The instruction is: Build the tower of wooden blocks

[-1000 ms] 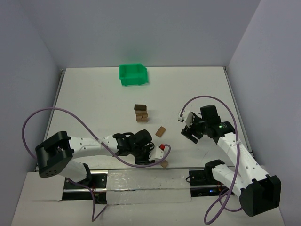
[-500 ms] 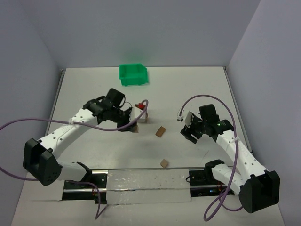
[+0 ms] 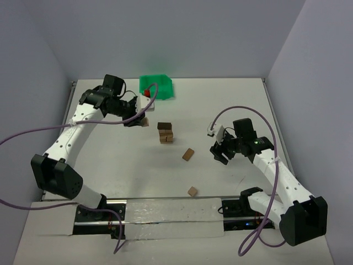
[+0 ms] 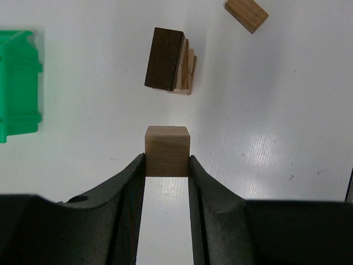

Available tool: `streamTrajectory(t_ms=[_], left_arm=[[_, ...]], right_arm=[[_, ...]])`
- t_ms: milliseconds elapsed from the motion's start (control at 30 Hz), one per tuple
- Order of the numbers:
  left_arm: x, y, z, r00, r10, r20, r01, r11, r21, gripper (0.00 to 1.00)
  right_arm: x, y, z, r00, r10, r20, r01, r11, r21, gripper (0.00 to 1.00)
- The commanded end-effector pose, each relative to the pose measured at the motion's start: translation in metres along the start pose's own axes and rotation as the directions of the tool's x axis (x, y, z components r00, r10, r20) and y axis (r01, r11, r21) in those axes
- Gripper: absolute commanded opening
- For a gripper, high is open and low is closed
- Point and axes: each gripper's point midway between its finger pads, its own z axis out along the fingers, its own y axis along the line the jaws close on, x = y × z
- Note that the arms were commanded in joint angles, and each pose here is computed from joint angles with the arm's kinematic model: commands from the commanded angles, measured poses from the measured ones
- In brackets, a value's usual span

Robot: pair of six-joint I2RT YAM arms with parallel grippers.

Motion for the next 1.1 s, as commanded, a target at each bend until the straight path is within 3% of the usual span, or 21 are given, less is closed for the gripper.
streamTrajectory(t_ms=[0,367,767,1067], left_arm=[[-0.020,0.009,0.005,0.997,0.032,0.072,-0.034,0.999,0.033,0.10],[-0.030,0.014,0.033,0.996,0.060,0.071,-0.066,0.994,0.084,0.19],[-0.036,0.012,0.048,0.992,0.111,0.064,-0.119,0.985,0.122,0.17],[-0.042,0.016,0.055,0.991,0.113,0.072,-0.123,0.978,0.166,0.23]], right_arm=[[-0.031,-0.012,-0.006,0.996,0.017,0.092,-0.019,1.000,0.019,0.73],[-0.040,-0.015,-0.004,0.994,0.052,0.101,-0.053,0.999,0.008,0.73],[-0.040,-0.014,-0.003,0.994,0.058,0.092,-0.058,0.998,-0.005,0.73],[-0.042,-0.015,-0.001,0.994,0.070,0.084,-0.068,0.997,-0.024,0.73]])
